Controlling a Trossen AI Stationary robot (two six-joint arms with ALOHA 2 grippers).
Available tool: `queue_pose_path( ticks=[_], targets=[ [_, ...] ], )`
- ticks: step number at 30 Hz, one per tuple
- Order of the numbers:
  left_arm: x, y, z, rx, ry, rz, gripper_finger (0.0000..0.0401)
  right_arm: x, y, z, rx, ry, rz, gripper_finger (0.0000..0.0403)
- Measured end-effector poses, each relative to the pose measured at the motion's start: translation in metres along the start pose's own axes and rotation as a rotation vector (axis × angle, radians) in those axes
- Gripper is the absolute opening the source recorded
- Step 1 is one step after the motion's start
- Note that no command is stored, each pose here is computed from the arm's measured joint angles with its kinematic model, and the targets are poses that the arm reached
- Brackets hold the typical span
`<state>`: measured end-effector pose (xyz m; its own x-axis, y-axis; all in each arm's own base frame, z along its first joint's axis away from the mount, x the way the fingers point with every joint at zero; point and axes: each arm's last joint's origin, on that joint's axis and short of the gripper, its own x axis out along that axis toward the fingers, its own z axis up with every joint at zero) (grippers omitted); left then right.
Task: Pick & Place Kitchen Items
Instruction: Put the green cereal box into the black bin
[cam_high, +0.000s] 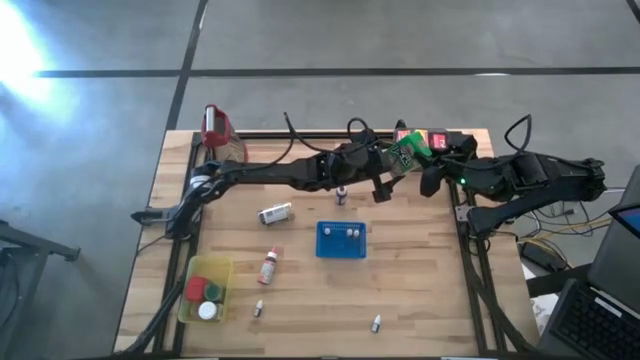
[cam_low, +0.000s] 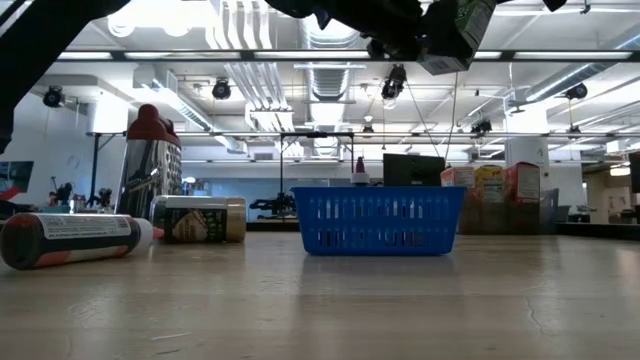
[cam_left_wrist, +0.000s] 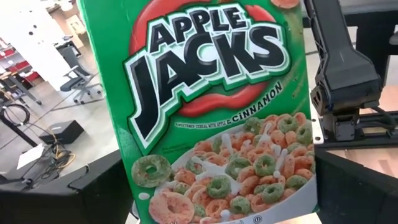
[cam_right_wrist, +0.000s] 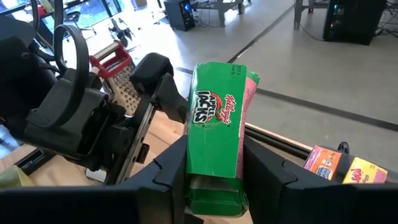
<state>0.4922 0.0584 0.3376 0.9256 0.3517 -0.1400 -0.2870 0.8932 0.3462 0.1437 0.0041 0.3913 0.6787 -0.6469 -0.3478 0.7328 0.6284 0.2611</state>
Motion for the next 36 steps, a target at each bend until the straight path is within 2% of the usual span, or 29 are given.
queue_pose_path(
  ticks=[5,13,18,20,23,27,36],
  targets=[
    [-0.001,0.000,-0.001,0.036,0.016,-0.012,0.0400,0.000,0.000,0.000,-0.001,0.002,0.002,0.0125],
    [-0.003,0.000,-0.002,0.119,0.046,0.003,0.0400,0.000,0.000,-0.001,-0.010,0.005,0.000,0.0107],
    [-0.008,0.006,-0.001,0.145,0.134,0.164,0.0400,0.000,-0.001,-0.002,-0.018,0.011,-0.011,0.0110],
    [-0.010,0.011,-0.001,0.121,0.167,0.240,0.0400,0.000,-0.001,-0.002,-0.018,0.011,-0.012,0.0115],
    [-0.011,0.016,-0.001,0.097,0.184,0.294,0.0400,-0.001,-0.002,-0.001,-0.019,0.011,-0.012,0.0121],
    [-0.011,0.015,-0.002,0.102,0.197,0.290,0.0400,-0.003,-0.005,-0.001,-0.015,0.009,-0.009,0.0120],
    [-0.012,0.011,-0.007,0.122,0.234,0.240,0.0400,-0.008,-0.011,0.002,-0.001,-0.003,-0.004,0.0090]
  ],
)
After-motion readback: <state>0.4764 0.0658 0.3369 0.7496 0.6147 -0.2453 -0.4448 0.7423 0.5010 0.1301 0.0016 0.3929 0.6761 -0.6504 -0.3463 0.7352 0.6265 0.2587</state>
